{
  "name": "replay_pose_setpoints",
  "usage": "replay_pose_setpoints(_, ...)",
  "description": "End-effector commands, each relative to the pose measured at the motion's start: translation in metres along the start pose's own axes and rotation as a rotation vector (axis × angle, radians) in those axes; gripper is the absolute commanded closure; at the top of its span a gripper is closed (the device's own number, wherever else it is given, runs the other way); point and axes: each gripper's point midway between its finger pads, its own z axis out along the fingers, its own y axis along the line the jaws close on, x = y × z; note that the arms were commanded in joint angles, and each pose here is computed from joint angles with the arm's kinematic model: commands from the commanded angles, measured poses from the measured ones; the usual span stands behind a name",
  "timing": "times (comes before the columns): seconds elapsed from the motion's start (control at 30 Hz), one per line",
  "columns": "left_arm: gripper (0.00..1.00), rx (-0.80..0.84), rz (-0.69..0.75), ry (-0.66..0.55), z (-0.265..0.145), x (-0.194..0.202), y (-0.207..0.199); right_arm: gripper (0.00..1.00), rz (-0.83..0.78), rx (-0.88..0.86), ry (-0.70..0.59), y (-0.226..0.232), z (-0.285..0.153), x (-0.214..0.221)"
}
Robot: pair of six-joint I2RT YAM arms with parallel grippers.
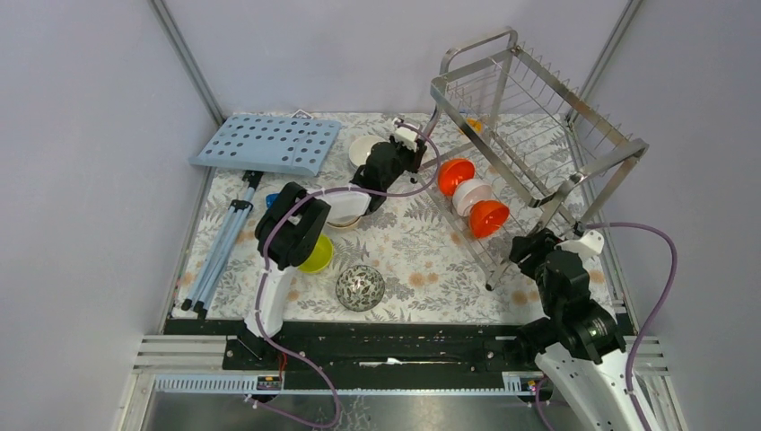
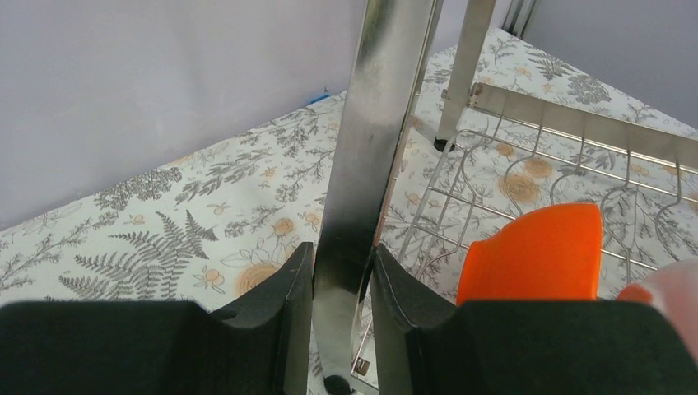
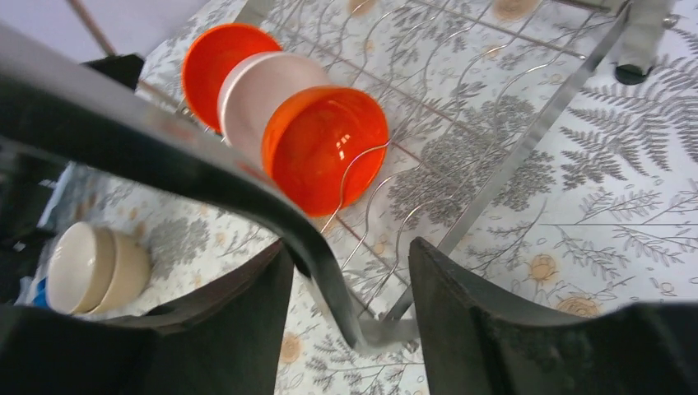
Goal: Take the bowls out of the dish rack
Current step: Adjust the dish rack at the center of the board.
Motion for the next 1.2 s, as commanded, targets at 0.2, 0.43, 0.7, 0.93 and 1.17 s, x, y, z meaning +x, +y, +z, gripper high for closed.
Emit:
replay_pose_setpoints(0.2,1.00,0.108,-0.084,-0.192,-0.038,-0.102,-0.054,0.62,0.052,0.114,-0.175,-0.001,0.025,-0.036)
replay_pose_setpoints(0.43,1.00,0.080,-0.123,-0.199,-0.060,-0.109,-0.049,0.69,-0.071,0.124,-0.142,0.009,0.044,-0.035)
replay_pose_setpoints(0.7,1.00,0.115,-0.155,-0.167,-0.083,-0.104,-0.062,0.72,-0.154,0.156,-0.180,0.006,0.056,-0.039)
replay_pose_setpoints(0.93,1.00,0.153,-0.176,-0.152,-0.099,-0.105,-0.075,0.71,-0.162,0.196,-0.195,0.004,0.072,-0.039)
replay_pose_setpoints(1.17,1.00,0.173,-0.178,-0.130,-0.104,-0.104,-0.089,0.57,-0.167,0.251,-0.170,-0.008,0.085,-0.030)
